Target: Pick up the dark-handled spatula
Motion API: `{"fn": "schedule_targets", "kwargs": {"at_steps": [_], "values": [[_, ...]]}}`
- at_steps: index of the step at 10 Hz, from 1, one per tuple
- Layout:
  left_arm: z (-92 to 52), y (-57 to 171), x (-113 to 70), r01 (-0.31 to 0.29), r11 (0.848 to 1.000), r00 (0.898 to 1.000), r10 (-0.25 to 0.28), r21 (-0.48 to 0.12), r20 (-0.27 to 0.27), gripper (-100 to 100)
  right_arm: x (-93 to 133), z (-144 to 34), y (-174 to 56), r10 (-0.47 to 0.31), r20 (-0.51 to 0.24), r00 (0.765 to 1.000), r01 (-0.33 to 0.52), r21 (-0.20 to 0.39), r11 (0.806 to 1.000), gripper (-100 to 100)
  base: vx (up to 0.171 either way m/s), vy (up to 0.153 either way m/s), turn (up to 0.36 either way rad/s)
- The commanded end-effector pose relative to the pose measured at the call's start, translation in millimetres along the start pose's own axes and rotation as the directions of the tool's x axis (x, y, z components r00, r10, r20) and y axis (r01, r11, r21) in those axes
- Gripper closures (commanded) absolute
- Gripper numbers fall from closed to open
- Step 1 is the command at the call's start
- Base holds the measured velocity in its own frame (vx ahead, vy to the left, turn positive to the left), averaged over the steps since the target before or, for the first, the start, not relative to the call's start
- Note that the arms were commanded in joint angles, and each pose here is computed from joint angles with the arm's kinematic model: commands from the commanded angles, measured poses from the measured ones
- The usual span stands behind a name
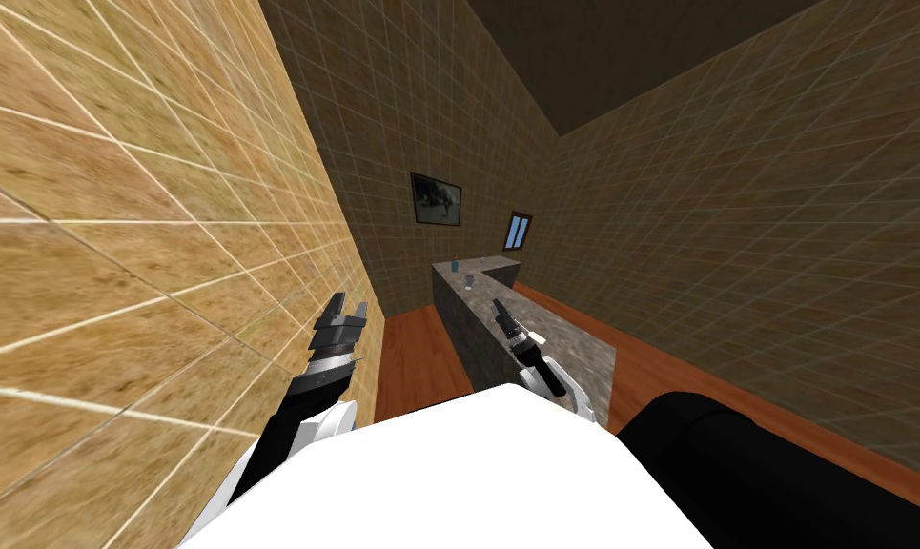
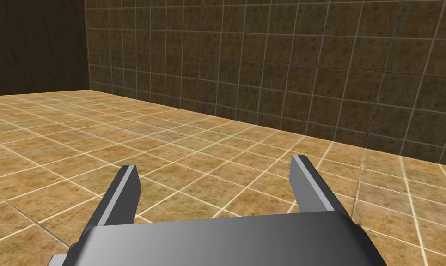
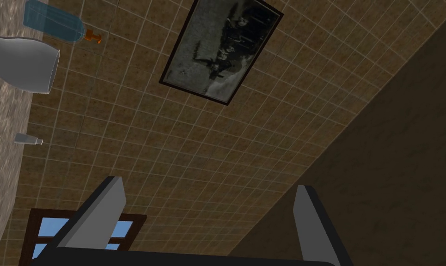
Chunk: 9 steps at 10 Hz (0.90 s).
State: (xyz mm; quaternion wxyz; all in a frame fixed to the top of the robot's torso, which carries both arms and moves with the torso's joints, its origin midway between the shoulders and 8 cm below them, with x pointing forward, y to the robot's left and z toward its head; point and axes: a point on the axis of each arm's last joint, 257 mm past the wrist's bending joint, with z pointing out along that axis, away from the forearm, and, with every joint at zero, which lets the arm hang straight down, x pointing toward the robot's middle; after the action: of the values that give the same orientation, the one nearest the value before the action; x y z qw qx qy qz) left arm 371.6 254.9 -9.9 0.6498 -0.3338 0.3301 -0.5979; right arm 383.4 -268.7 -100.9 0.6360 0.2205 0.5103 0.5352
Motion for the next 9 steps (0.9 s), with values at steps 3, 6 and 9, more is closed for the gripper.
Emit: {"fn": "schedule_targets", "kwargs": {"at_steps": [3,6,9], "values": [[0.0,0,0.0,0.000,1.000,1.000,0.000,0.000,0.000,0,-3,-14.4,-25,-0.015,-0.079,0.997,0.019,0.042,0.999,-100,0.008,0.011,0.084],[0.0,0,0.0,0.000,1.000,1.000,0.000,0.000,0.000,0,-5,-22.9,-38,-0.033,-0.130,0.991,0.042,0.068,0.997,-100,0.009,0.010,0.074],[0.0,0,0.0,0.000,1.000,1.000,0.000,0.000,0.000,0,-11,-43.5,-66,-0.045,-0.201,0.979,0.072,0.128,0.989,-100,0.014,0.012,0.094]]}}
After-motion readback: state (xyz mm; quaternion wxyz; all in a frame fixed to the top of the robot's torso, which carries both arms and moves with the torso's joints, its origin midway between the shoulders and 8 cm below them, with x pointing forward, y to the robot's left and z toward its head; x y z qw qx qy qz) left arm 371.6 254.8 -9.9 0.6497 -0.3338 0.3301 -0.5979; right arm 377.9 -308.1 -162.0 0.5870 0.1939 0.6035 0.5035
